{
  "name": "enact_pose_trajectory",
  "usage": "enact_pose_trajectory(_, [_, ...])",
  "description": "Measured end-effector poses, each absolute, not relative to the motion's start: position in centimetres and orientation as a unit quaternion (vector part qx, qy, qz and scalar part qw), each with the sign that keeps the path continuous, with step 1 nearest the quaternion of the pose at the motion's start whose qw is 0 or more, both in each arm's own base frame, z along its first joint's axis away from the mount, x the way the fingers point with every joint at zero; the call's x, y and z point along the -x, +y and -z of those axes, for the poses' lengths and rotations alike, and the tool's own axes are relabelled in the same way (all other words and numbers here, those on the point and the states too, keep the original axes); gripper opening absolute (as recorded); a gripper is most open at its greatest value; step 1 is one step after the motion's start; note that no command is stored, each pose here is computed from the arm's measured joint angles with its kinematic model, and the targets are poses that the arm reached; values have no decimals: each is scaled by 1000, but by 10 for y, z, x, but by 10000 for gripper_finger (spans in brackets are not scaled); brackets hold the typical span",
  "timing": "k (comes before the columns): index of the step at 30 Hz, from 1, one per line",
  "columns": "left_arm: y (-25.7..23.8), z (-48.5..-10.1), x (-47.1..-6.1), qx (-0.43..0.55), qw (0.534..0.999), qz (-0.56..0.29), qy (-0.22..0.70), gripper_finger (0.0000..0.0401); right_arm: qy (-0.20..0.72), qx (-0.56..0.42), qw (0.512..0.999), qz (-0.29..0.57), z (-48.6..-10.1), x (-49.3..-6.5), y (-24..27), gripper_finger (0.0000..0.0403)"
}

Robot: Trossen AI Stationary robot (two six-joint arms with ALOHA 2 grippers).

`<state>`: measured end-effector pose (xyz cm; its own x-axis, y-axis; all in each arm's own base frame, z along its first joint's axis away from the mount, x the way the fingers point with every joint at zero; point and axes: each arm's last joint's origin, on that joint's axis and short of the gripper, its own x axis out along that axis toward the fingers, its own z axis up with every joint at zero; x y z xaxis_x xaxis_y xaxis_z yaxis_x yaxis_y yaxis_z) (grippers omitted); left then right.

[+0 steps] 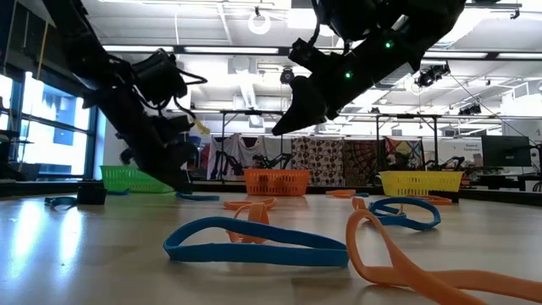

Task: Sort rubber bands into baskets
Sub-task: Put the black rubber band into the orange bin

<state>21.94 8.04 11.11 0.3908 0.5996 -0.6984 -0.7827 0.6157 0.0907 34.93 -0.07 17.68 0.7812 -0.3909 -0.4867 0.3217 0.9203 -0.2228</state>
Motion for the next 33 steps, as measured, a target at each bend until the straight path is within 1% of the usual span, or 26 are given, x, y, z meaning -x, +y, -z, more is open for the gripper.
enact_pose_trajectory(3, [80, -116, -219, 113, 830, -412, 359, 16, 274, 65, 941, 188, -176, -349, 0, 73])
enact_pose_trajectory(5, [80, -121, -218, 106, 837, -405, 353, 7, 279, 65, 941, 181, -175, -349, 1, 73])
enact_pose_trajectory(14, [94, -164, -220, 120, 887, -318, 313, 3, 297, 74, 935, 178, -174, -346, 2, 73])
enact_pose_trajectory(19, [108, -194, -233, 90, 903, -286, 307, 1, 296, 78, 935, 179, -182, -342, 2, 73])
enact_pose_trajectory(26, [134, -236, -255, 36, 912, -270, 307, 1, 295, 83, 934, 183, -197, -333, 1, 73])
enact_pose_trajectory(33, [158, -255, -282, 8, 917, -236, 322, 0, 289, 82, 936, 186, -206, -329, 1, 73])
